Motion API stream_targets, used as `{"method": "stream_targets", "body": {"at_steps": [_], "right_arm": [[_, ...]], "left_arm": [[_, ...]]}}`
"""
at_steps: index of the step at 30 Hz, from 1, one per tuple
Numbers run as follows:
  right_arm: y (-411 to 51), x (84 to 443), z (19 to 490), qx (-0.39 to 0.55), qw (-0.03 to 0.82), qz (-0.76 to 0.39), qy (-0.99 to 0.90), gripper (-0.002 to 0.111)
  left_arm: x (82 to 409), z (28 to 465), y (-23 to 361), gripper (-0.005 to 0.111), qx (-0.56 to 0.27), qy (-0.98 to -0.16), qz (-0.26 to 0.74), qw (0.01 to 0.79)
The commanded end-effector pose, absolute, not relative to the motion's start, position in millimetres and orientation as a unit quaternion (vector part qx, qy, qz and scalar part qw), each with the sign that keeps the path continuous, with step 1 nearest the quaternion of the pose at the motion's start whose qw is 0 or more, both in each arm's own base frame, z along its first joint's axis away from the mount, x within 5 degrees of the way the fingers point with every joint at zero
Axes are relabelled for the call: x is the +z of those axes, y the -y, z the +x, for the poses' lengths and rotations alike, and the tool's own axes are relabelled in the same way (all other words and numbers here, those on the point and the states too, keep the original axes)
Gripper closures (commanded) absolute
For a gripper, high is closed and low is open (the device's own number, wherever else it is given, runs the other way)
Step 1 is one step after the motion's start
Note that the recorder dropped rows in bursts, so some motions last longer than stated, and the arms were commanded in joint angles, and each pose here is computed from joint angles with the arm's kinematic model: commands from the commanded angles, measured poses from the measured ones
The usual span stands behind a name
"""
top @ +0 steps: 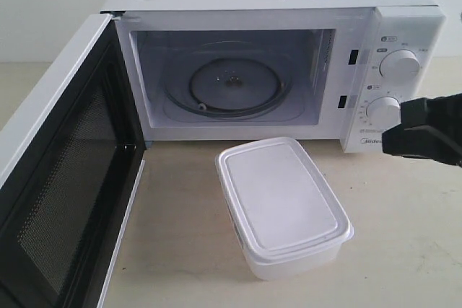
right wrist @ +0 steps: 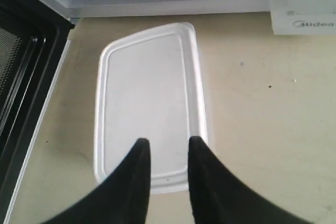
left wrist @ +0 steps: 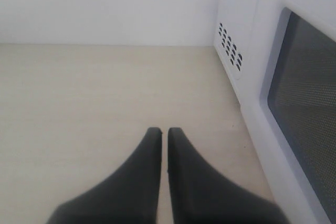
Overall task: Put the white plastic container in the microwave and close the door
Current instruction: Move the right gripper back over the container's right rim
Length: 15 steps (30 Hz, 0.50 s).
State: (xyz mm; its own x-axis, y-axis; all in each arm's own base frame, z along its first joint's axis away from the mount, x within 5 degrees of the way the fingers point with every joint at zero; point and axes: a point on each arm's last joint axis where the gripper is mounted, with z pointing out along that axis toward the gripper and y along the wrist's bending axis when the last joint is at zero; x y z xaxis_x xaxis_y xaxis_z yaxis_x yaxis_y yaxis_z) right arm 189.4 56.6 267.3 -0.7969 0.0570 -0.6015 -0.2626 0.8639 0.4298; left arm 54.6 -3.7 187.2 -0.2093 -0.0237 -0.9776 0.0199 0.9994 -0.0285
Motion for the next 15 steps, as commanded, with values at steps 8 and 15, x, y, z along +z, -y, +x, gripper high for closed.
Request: {"method": "stream_targets", "body": {"at_steps": [8, 15], "right_arm": [[-66.4, 221.3, 245.0, 0.312, 0.272, -0.065, -0.908, 0.078], [-66.1, 195.9, 265.2, 0.303, 0.265, -0.065, -0.913, 0.078]], "left_arm": [[187.4, 54.7, 3.8, 0.102, -0.021, -0.774, -0.004, 0.633], [187.4, 54.7, 3.8, 0.102, -0.021, -0.774, -0.004, 0.633]]}}
